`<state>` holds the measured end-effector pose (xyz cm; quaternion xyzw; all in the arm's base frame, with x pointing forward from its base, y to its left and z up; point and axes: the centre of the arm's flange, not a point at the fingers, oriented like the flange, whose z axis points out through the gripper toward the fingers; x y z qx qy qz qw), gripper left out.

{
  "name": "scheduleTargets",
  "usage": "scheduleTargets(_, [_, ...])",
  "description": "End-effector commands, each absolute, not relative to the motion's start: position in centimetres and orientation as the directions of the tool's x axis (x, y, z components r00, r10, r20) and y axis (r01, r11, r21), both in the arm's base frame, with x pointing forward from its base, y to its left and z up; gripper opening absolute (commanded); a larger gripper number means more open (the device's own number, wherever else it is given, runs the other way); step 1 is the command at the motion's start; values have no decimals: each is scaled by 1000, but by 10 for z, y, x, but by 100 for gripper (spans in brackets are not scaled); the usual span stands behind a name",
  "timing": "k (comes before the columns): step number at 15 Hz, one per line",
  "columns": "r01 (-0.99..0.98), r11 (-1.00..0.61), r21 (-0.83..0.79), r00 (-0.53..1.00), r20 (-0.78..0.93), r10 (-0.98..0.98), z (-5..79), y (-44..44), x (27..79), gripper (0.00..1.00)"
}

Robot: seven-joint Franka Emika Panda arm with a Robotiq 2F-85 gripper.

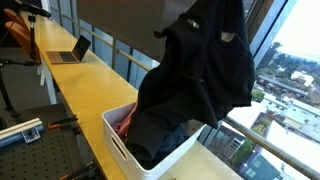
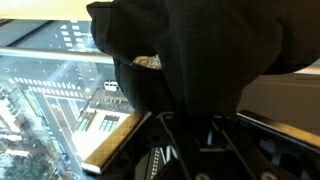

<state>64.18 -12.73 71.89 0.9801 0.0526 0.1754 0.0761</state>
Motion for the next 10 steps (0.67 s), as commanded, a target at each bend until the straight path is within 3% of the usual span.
scheduleTargets(1, [68,-992,110,947,306,99,656,-100,592,3])
scheduleTargets(10, [-60,-998,19,986,157,-56,559,-84,551,3])
